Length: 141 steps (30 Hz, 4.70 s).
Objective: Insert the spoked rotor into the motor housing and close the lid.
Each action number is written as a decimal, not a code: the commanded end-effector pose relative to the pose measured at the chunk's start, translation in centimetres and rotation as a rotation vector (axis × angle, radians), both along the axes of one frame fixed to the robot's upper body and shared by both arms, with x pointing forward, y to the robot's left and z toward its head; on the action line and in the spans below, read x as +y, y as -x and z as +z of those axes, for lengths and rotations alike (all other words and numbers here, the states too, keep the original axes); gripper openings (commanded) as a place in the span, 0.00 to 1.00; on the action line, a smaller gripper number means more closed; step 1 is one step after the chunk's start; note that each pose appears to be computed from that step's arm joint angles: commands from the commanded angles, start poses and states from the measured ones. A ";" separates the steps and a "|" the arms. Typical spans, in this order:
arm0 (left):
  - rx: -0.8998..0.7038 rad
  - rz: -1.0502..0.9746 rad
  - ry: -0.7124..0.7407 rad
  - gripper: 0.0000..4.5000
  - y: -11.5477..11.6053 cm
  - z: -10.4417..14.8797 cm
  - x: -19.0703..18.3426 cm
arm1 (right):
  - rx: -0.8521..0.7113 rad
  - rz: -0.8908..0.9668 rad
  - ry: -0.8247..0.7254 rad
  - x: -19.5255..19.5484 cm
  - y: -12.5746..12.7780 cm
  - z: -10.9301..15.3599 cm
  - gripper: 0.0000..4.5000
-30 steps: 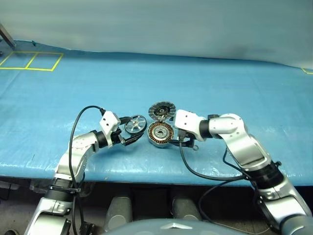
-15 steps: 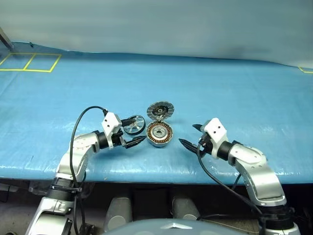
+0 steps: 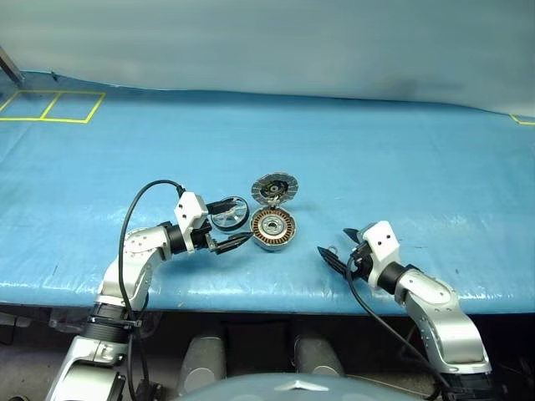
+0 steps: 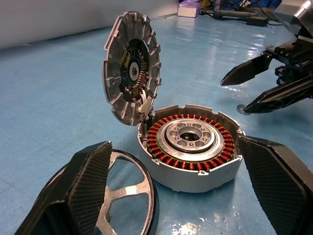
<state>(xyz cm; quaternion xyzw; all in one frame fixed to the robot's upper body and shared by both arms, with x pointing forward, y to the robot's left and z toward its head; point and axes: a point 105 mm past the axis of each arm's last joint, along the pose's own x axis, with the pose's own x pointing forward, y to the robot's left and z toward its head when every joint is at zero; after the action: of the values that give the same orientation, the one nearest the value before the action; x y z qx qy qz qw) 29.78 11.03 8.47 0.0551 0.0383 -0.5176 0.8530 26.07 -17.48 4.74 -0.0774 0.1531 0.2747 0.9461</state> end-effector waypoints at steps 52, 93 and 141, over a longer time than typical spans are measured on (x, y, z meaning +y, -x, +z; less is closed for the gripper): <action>-0.011 -0.205 -0.010 1.00 1.4 -0.9 -1.6 | -0.131 0.369 -0.117 9.2 -3.3 5.9 0.15; -0.072 -0.209 -0.006 1.00 0.5 -1.6 -2.2 | -0.040 0.404 -0.083 10.6 -4.2 2.6 0.15; -0.079 -0.182 -0.033 1.00 0.2 -2.1 -1.9 | -0.036 0.412 -0.055 10.7 -4.4 2.5 0.15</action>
<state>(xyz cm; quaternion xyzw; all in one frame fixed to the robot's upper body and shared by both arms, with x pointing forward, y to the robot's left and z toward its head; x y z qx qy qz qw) 29.32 9.07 5.64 0.0820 0.0253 -0.5904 0.8025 30.44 -6.86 6.53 -0.0842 0.1212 0.4593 0.8759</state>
